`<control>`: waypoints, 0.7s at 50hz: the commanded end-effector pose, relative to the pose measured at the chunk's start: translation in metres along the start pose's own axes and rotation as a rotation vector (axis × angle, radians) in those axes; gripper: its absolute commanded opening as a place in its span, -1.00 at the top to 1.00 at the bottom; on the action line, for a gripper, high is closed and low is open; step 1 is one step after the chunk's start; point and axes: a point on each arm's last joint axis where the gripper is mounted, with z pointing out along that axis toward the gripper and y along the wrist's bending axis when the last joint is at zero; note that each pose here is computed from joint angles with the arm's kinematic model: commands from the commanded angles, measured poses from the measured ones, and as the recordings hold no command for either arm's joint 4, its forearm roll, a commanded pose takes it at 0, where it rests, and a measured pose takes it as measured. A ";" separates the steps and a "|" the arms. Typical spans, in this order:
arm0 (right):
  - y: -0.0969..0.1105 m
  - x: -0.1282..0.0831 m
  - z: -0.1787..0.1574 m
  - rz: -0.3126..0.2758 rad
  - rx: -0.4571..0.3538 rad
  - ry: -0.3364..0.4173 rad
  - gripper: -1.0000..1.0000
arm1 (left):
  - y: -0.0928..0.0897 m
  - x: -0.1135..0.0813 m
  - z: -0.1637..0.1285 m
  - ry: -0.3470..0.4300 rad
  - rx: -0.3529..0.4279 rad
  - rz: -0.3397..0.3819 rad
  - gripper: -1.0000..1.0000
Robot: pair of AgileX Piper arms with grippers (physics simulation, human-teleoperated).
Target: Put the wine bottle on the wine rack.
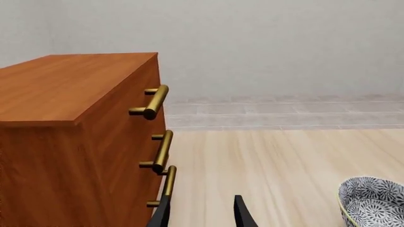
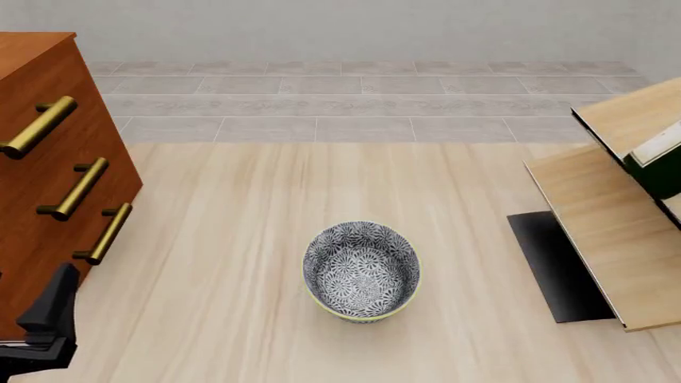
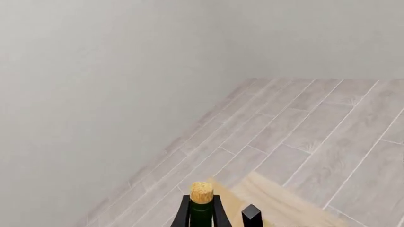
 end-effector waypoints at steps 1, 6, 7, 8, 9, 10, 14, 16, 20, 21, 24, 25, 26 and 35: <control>-0.018 0.019 0.018 -0.175 0.046 0.068 1.00 | 0.000 0.000 0.001 -0.001 0.000 0.000 -1.00; -0.021 0.021 0.024 -0.184 0.055 0.074 1.00 | 0.000 0.000 0.001 -0.002 -0.001 0.000 -1.00; -0.022 0.021 0.025 -0.175 0.059 0.073 1.00 | 0.000 0.000 0.001 -0.002 0.000 0.001 -1.00; -0.024 0.022 0.027 -0.179 0.063 0.074 1.00 | 0.000 0.000 0.000 0.000 -0.001 0.002 -1.00; -0.025 0.023 0.028 -0.175 0.067 0.076 1.00 | 0.000 0.000 0.000 0.000 -0.002 0.002 -1.00; -0.027 0.024 0.029 -0.179 0.070 0.078 1.00 | 0.000 0.000 0.000 0.000 -0.002 0.001 -1.00; -0.030 0.026 0.032 -0.176 0.077 0.080 1.00 | 0.000 0.000 -0.001 0.001 -0.003 0.000 -1.00; -0.031 0.028 0.033 -0.175 0.079 0.083 1.00 | 0.000 0.000 -0.001 0.000 -0.004 0.000 -1.00; -0.035 0.029 0.037 -0.169 0.090 0.084 1.00 | 0.000 0.000 -0.001 0.002 -0.002 0.000 -1.00; -0.035 0.029 0.037 -0.169 0.090 0.084 1.00 | 0.000 0.000 -0.001 0.002 -0.002 0.000 -1.00; -0.037 0.031 0.039 -0.171 0.092 0.086 1.00 | 0.000 0.001 -0.001 0.002 -0.002 0.000 -1.00; -0.037 0.031 0.039 -0.172 0.093 0.087 1.00 | 0.000 0.001 -0.001 0.002 -0.005 -0.002 -1.00; -0.037 0.031 0.040 -0.171 0.094 0.087 1.00 | 0.000 0.001 -0.002 0.003 -0.004 0.001 -1.00; -0.040 0.032 0.042 -0.172 0.101 0.087 1.00 | 0.000 0.001 -0.001 0.005 -0.005 0.002 -1.00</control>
